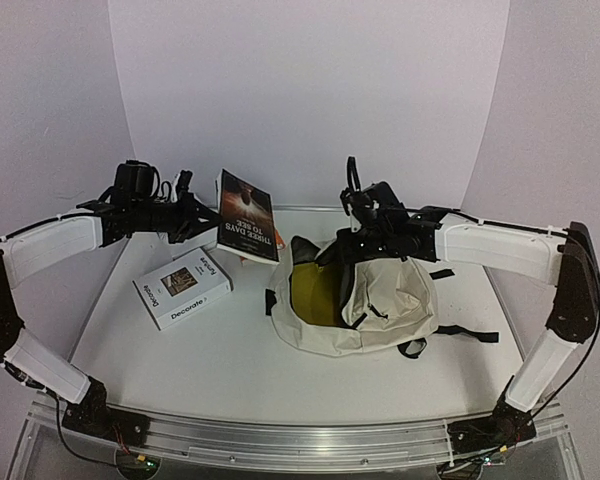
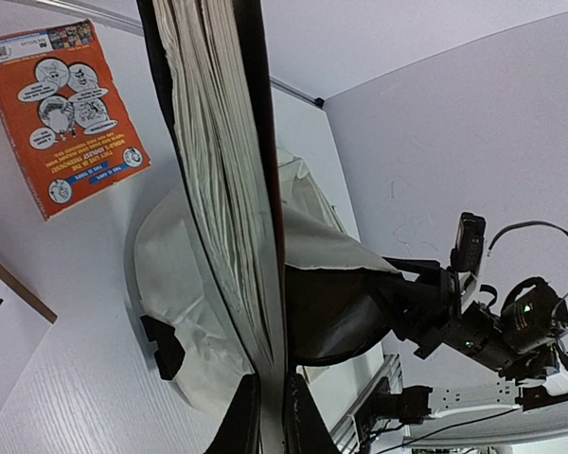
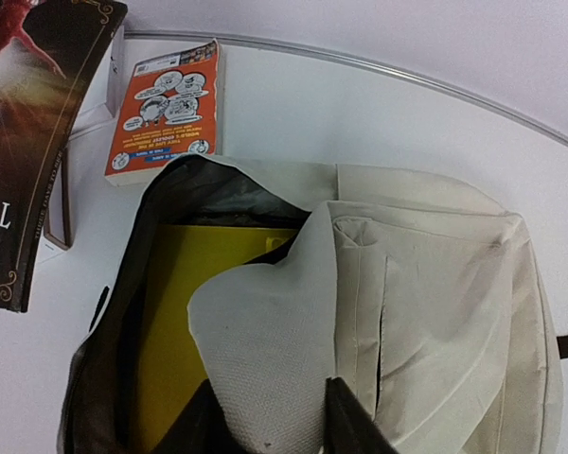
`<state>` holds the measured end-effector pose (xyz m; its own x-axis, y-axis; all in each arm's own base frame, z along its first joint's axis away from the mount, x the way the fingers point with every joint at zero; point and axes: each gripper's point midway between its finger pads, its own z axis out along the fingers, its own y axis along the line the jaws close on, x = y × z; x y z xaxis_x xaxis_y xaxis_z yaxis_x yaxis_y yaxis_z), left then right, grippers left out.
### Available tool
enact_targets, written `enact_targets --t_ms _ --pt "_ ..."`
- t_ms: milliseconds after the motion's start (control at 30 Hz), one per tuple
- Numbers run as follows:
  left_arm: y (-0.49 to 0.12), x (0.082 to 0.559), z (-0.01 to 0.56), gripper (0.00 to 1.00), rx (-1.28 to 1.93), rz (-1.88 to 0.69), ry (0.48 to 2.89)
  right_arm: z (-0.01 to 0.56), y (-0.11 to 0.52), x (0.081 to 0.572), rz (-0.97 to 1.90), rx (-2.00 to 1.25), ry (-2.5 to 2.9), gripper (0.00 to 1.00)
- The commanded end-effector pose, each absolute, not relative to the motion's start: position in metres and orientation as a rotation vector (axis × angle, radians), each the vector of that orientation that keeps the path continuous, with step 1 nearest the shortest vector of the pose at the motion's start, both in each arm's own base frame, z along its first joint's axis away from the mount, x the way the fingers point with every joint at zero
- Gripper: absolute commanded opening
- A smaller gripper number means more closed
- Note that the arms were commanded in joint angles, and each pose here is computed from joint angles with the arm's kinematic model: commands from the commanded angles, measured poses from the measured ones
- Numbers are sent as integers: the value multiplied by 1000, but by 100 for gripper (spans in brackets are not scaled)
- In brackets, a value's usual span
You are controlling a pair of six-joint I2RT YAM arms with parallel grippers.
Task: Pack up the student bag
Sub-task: Place the book in the student bag.
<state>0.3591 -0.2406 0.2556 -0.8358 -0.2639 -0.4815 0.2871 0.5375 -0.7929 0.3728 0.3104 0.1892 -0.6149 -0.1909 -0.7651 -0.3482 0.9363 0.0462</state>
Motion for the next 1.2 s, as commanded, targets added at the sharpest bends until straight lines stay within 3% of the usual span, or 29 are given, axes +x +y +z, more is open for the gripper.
enact_targets --t_ms 0,67,267,500,900,1167 --pt "-266 335 317 0 201 -1419 2053 214 321 375 311 -355 2211 10" --pt "-277 326 320 0 230 -1464 2068 233 315 378 319 -282 2176 0" --pt "-311 308 322 0 231 -1626 2060 296 289 374 392 -60 2042 0" --pt "-341 301 274 0 164 -1681 2224 330 273 367 554 145 1896 0" --pt "-388 300 201 0 100 -1758 2381 336 286 366 661 134 1866 0" --pt "-409 338 192 0 67 -1659 2276 331 293 361 719 111 1878 0"
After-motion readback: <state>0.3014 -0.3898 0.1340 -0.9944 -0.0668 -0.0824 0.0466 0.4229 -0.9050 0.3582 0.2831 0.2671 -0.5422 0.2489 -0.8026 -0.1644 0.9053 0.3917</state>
